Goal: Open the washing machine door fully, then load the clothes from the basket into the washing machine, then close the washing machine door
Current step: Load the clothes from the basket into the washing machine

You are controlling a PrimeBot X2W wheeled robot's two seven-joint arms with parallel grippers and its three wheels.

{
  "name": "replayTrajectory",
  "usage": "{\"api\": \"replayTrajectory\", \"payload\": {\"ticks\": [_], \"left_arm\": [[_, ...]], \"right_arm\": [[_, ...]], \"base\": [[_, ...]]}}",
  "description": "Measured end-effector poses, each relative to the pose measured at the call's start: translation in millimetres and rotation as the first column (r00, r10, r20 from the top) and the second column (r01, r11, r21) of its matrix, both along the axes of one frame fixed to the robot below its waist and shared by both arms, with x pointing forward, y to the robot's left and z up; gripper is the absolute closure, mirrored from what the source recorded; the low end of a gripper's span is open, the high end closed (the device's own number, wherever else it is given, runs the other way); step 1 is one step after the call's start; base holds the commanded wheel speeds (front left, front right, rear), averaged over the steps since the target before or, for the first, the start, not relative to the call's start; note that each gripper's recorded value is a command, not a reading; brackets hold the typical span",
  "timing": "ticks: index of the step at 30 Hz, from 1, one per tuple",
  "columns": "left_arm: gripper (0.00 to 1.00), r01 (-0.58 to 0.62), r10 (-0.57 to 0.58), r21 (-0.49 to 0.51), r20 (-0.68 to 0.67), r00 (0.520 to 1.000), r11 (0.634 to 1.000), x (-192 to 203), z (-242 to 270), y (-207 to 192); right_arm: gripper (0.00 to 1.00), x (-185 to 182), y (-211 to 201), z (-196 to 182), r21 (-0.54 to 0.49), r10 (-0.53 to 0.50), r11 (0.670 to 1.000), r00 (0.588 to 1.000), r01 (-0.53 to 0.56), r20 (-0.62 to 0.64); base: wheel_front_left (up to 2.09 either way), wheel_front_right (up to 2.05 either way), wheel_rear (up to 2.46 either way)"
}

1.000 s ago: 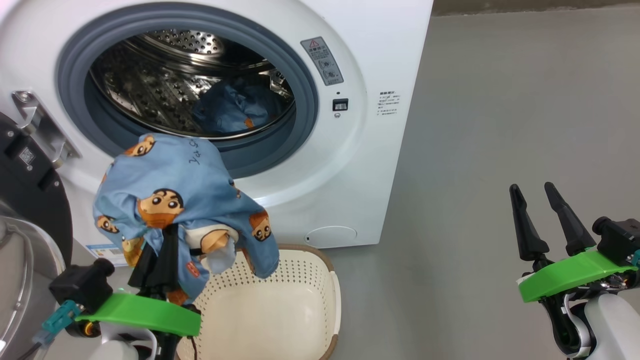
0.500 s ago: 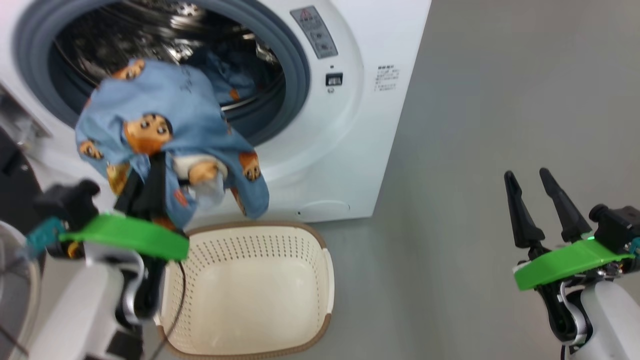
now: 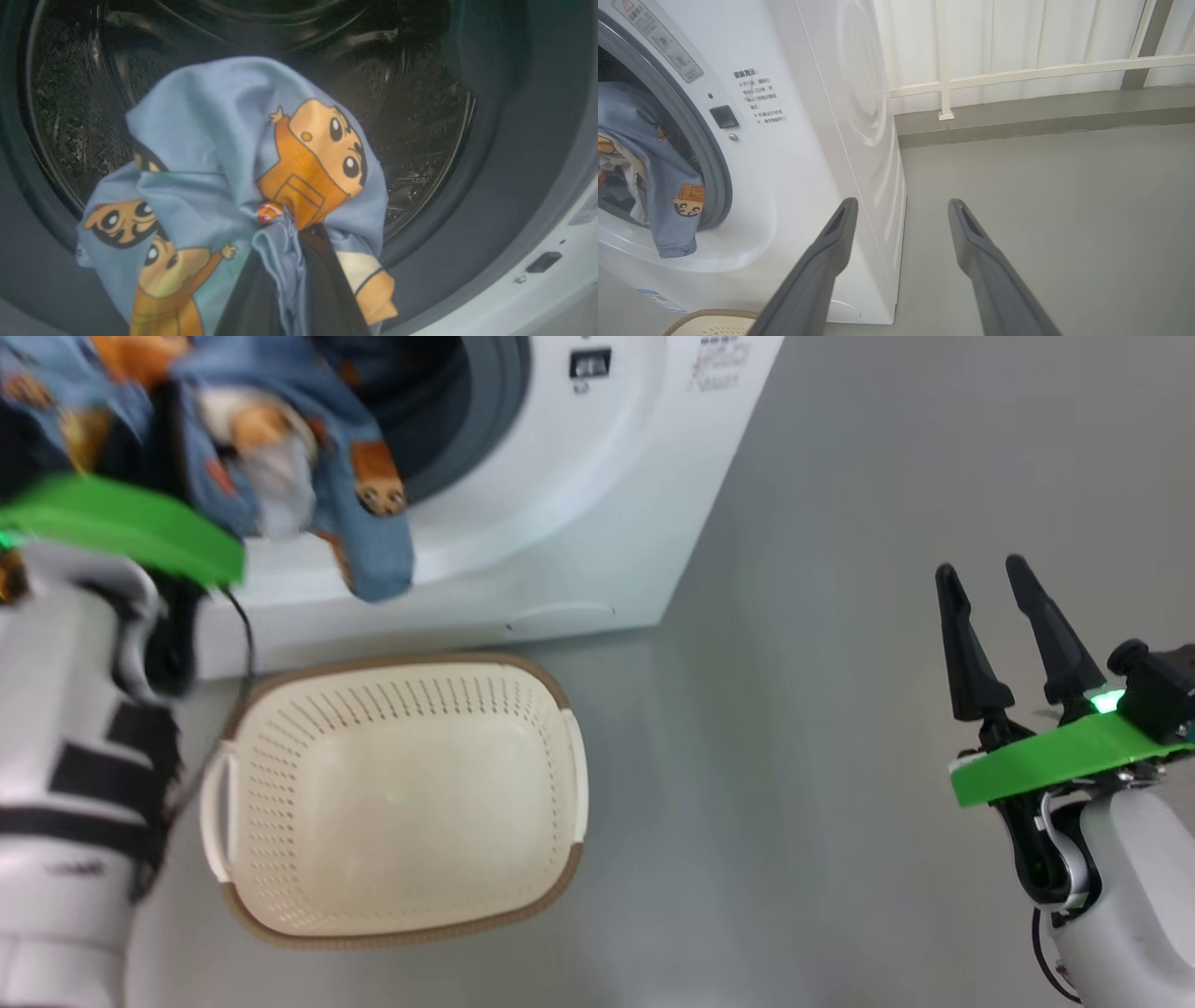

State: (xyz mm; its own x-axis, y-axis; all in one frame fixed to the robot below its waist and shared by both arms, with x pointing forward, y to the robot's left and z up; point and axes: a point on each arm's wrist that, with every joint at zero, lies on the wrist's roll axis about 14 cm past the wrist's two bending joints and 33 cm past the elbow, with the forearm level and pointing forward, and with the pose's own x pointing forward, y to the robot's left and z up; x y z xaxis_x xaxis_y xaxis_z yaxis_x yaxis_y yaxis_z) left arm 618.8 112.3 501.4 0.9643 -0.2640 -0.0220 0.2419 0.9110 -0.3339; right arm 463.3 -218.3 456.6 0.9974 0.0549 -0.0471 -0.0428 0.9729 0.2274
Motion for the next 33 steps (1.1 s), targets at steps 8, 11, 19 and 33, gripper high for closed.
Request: {"api": "replayTrajectory", "payload": {"ticks": [8,11,19,33], "left_arm": [[1.0,-0.011,0.011,0.033,-0.019,1.0,0.999,58.4,-27.8,-3.7],[1.0,0.005,-0.003,0.063,-0.026,1.0,0.998,74.5,-42.4,-11.2],[1.0,0.019,-0.027,0.065,0.117,0.993,0.998,118.4,-25.4,-29.8],[0.0,0.033,-0.01,0.139,-0.163,0.987,0.99,104.7,-119.1,-41.4]], "right_arm": [[0.0,7.3,-5.6,-38.2,-0.001,-0.029,1.0,0.996,0.029,-0.079],[0.0,8.6,-8.2,-52.3,-0.001,-0.042,0.999,0.993,0.042,-0.109],[0.0,4.8,-10.8,-88.0,-0.004,-0.066,0.998,0.979,0.066,-0.19],[0.0,-0.5,-13.9,-96.8,-0.01,-0.082,0.997,0.972,0.082,-0.221]], "base": [[0.0,0.0,0.0],[0.0,0.0,0.0],[0.0,0.0,0.0],[0.0,0.0,0.0]]}}
